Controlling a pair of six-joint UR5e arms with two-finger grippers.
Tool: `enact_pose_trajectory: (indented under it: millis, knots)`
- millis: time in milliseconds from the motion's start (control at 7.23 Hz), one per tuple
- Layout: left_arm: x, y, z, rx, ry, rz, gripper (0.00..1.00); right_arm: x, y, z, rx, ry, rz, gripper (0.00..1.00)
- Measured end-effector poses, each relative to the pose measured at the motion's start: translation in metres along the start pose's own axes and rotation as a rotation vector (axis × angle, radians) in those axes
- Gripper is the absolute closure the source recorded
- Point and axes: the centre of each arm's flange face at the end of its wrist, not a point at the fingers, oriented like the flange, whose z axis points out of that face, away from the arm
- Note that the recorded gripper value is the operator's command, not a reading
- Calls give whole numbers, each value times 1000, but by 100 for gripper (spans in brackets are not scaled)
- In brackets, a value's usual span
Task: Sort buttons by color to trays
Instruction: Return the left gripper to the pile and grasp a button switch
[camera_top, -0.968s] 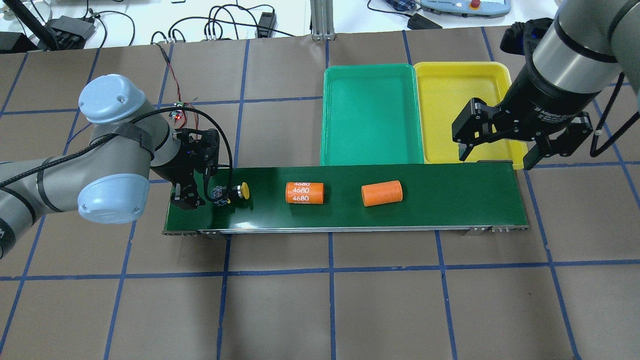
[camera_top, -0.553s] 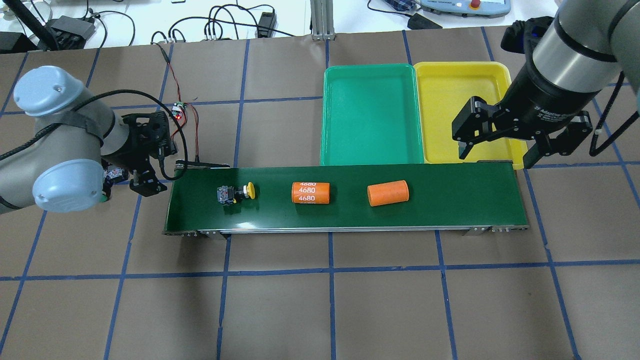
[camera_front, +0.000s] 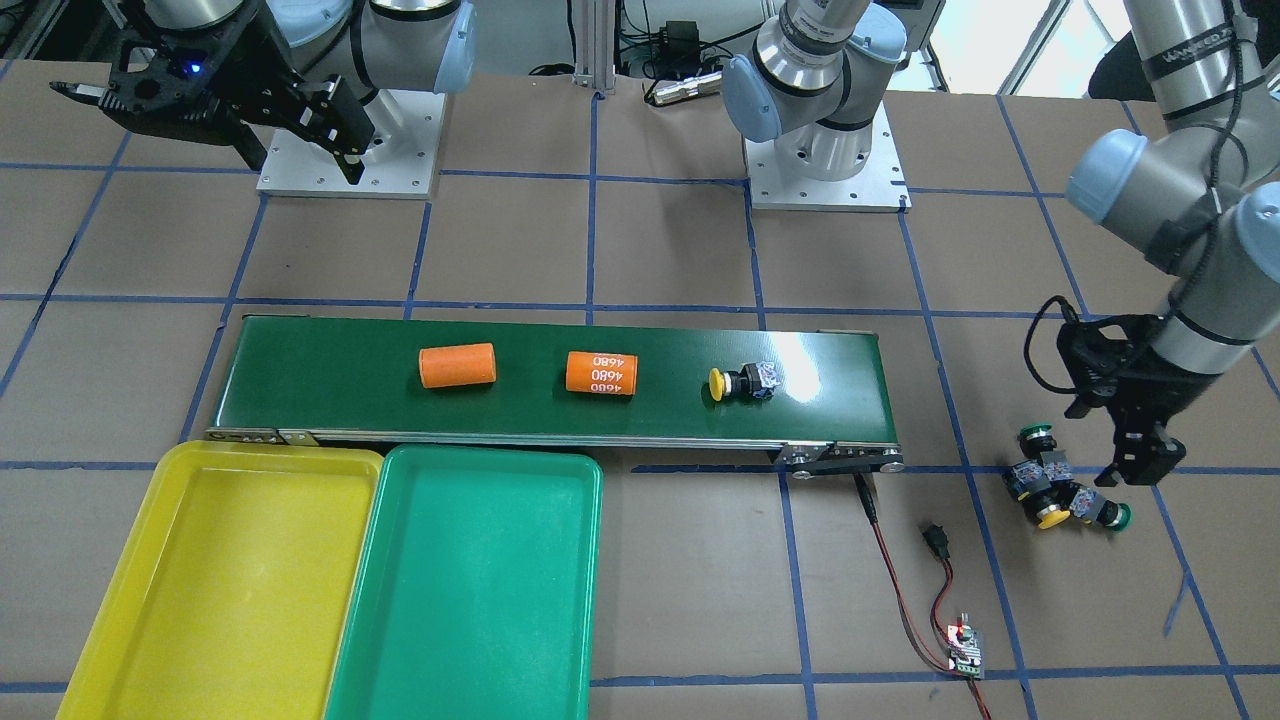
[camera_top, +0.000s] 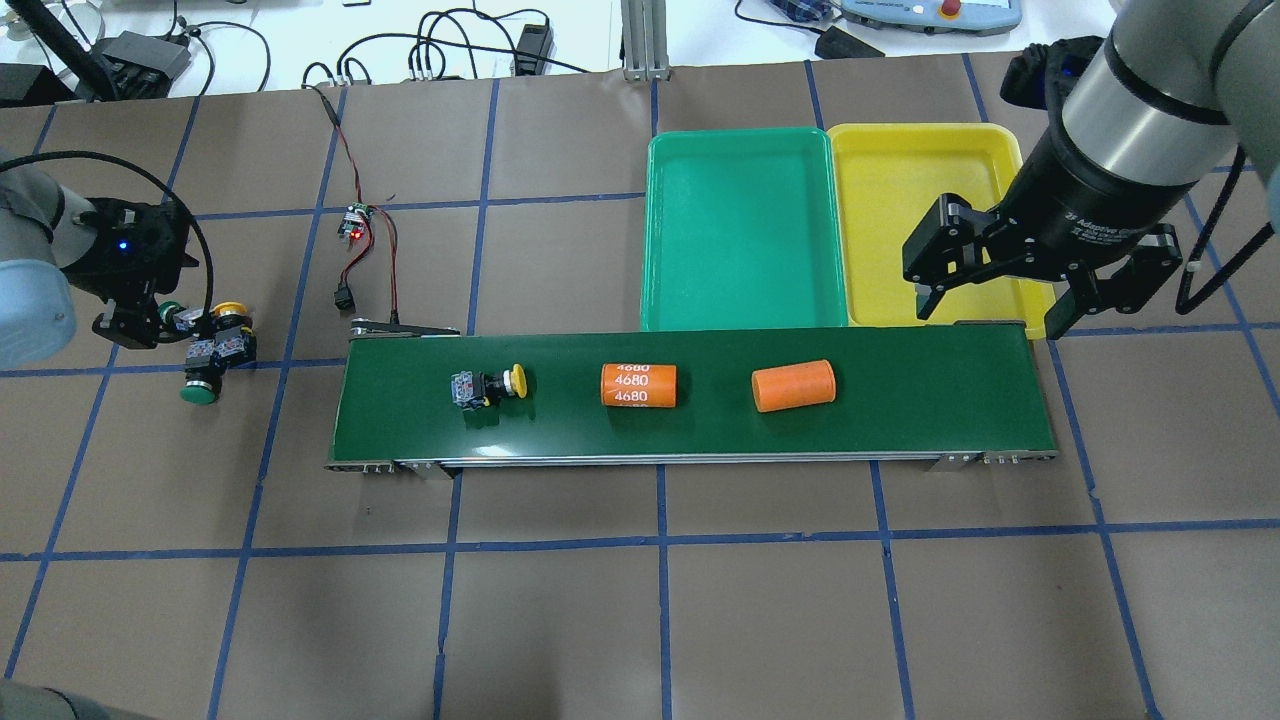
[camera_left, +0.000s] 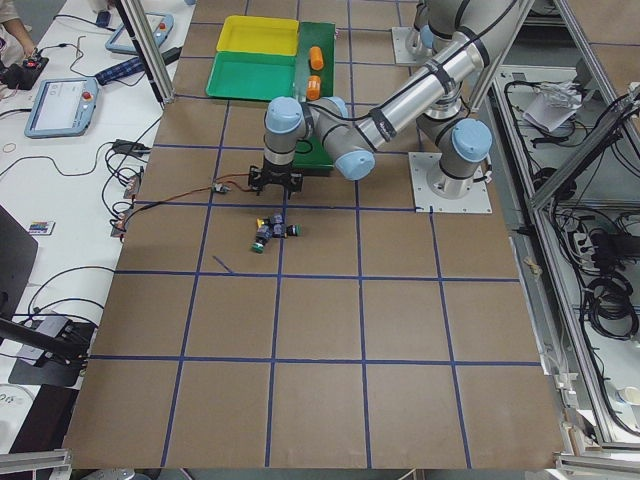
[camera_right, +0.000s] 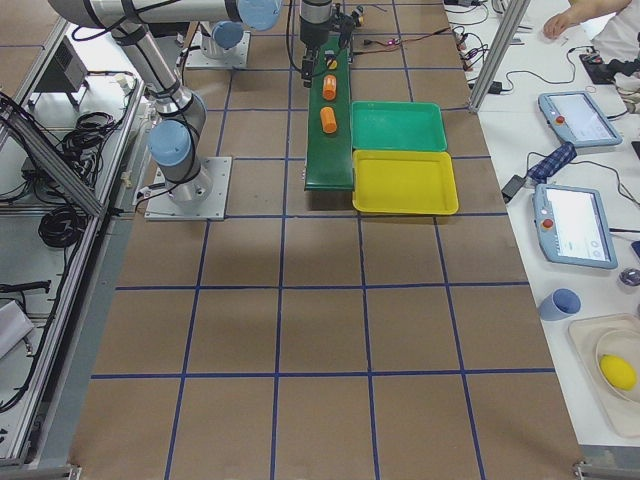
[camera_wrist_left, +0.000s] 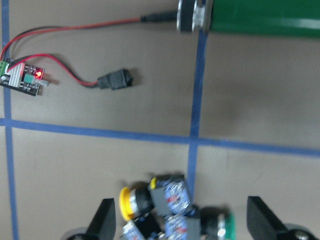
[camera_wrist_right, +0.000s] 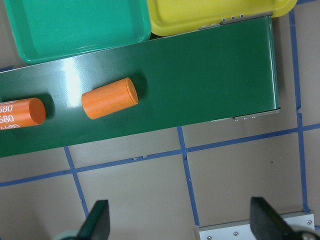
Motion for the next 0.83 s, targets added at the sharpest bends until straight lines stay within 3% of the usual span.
enact_pose_trajectory:
  millis: [276,415,691,829]
  knots:
    - [-17,43,35,13,21,110,16,4,-3,-2,10,-5,38,0]
    - [-18,49,58,31,47,125,22,7,-5,-2,11,-6,51,0]
    - [-17,54,93,56,86,132,26,12,-1,-6,17,-6,64,0]
    - [-17,55,105,63,92,133,48,12,2,-9,25,-7,62,0]
